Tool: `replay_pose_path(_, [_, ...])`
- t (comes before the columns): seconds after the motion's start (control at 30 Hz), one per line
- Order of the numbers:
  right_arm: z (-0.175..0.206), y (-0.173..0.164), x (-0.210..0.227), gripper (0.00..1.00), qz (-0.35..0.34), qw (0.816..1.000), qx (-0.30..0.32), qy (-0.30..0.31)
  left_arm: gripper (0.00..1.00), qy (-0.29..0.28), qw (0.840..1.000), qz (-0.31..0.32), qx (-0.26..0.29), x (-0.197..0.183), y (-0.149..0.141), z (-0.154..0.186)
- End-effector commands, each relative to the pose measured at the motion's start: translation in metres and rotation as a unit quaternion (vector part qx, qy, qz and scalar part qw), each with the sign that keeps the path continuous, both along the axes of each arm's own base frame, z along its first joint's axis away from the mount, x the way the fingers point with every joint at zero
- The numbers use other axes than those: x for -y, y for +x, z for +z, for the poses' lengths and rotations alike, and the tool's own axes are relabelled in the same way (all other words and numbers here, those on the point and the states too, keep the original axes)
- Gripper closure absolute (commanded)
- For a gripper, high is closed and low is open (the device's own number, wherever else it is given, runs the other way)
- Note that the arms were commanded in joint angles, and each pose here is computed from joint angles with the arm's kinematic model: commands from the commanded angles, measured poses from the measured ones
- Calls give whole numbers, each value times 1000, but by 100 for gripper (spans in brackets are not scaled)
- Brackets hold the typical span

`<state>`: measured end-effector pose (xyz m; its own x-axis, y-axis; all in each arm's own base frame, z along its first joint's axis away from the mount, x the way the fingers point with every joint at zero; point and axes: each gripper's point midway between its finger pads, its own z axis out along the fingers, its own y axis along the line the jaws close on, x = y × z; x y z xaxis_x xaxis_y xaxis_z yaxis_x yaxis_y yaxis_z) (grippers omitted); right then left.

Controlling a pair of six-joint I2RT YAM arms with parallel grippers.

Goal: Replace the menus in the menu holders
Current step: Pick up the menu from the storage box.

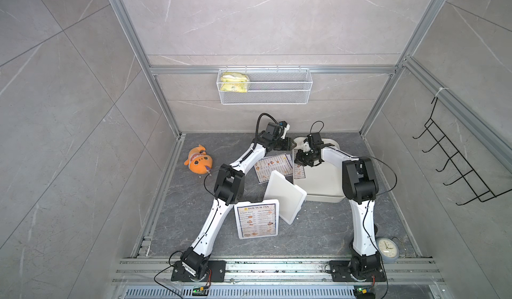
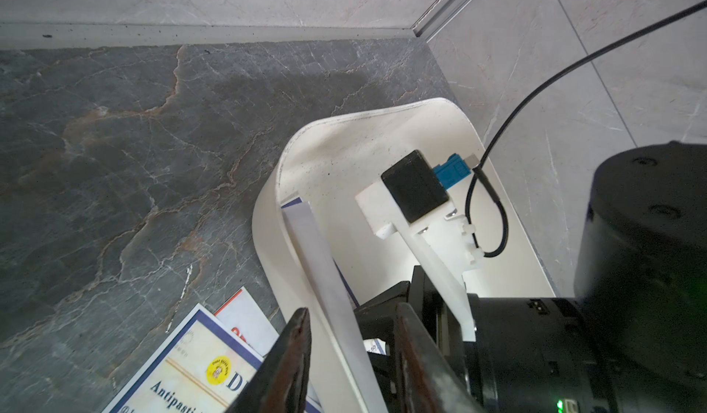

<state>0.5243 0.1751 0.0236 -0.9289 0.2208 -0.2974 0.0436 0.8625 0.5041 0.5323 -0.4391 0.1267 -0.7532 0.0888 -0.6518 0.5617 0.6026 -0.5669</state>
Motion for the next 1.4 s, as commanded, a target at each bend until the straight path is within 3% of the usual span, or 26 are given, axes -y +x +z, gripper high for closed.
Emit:
replay_pose_path(0.0, [-4,-15,1,100,0,1000,-25,-6,60,12,999,-31,1,15,-10,-23])
replay_pose_path(0.27, [-4,-16,1,100,2,1000,-26,-9,63,14,997,-75,-16,21,-30,-31])
replay_pose_path(0.5, [-4,-17,2,100,1,1000,-26,-10,70,49,997,-61,-20,11,-30,-41])
replay_pose_path(0.7, [-5,-18,2,100,1,1000,-26,-10,78,46,996,-72,-26,14,-37,-41])
replay_pose_path(0.87, [-4,-18,2,100,3,1000,-26,-10,90,45,996,-72,-24,15,-37,-40])
replay_pose_path(1.1, [7,-16,7,100,-4,1000,-15,-11,95,24,997,-69,-11,18,-35,-20])
replay_pose_path(1.37, [49,-11,37,99,-42,997,49,-43,100,-17,997,-81,7,23,-40,21])
